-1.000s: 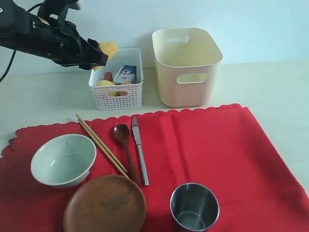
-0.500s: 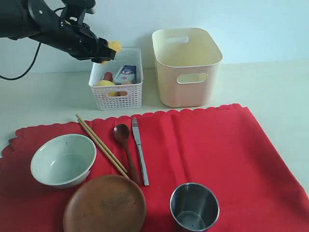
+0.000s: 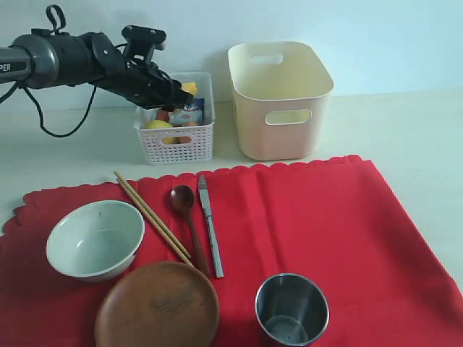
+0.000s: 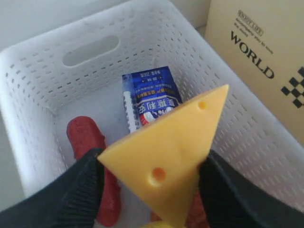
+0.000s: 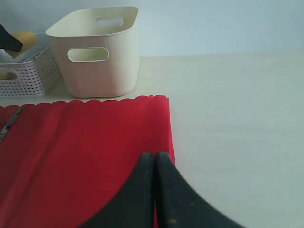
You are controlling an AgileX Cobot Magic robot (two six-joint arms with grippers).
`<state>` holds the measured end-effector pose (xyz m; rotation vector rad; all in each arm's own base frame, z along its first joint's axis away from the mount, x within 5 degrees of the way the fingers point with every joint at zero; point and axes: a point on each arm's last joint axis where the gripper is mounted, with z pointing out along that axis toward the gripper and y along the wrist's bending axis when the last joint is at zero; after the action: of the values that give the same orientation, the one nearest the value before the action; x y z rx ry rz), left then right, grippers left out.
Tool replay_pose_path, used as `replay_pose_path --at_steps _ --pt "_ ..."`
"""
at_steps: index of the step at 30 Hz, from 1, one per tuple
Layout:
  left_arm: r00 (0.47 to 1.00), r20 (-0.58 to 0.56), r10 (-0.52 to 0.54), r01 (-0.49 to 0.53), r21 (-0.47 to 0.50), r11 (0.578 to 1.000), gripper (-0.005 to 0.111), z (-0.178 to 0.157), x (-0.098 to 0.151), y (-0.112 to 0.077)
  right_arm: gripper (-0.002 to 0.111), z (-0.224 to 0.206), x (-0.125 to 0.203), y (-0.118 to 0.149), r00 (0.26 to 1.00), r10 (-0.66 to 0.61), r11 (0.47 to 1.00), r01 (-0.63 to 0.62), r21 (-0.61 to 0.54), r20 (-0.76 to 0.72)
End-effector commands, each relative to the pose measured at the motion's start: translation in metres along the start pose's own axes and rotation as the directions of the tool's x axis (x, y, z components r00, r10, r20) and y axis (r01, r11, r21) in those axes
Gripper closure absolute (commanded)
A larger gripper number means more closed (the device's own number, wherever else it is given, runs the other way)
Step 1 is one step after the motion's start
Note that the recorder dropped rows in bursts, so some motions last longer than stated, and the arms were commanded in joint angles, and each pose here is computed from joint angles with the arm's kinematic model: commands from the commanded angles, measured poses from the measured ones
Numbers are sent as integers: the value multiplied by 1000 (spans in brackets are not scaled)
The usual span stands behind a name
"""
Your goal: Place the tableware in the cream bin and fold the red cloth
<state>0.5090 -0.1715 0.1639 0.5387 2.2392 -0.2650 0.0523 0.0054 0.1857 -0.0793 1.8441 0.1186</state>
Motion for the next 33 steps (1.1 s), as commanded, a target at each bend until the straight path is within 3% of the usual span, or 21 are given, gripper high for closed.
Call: replay_pose_path --at_steps 1,3,4,11,13,15,16,17,21,26,30,33 --pt "1000 -10 -29 29 12 999 31 -4 -4 0 108 0 -1 0 1000 -3 1000 3 3 18" --pt "999 -19 -48 49 18 999 13 -6 -5 -1 108 0 -1 0 1000 -3 1000 3 3 18" --pt "998 -25 -54 55 19 998 10 -8 -6 -1 108 0 -1 0 1000 -3 1000 3 3 18" --pt "997 -76 -26 28 19 999 20 -32 -17 -3 108 0 -1 0 1000 -3 1000 3 3 18" --pt "992 -130 2 3 37 999 38 -48 -21 -6 108 0 -1 0 1000 -3 1000 3 3 18" --pt "987 -160 -2 7 34 999 65 -62 -26 -7 108 0 -1 0 1000 -3 1000 3 3 18" --pt "983 -184 -28 34 29 999 94 -69 -27 -7 108 0 -1 0 1000 -3 1000 3 3 18" --pt "980 -198 -28 36 35 999 106 -75 -29 -8 108 0 -1 0 1000 -3 1000 3 3 18" --pt "971 -230 -70 82 40 996 106 -105 -33 -14 108 0 -1 0 1000 -3 1000 3 3 18" --pt "975 -209 -68 74 20 997 106 -144 -11 -20 108 0 -1 0 1000 -3 1000 3 3 18" --pt "995 -94 -45 44 -13 999 106 -178 3 -24 108 0 -1 0 1000 -5 1000 5 4 18" --pt "996 -73 -44 43 -22 999 106 -190 10 -25 108 0 -1 0 1000 -5 1000 5 4 18"
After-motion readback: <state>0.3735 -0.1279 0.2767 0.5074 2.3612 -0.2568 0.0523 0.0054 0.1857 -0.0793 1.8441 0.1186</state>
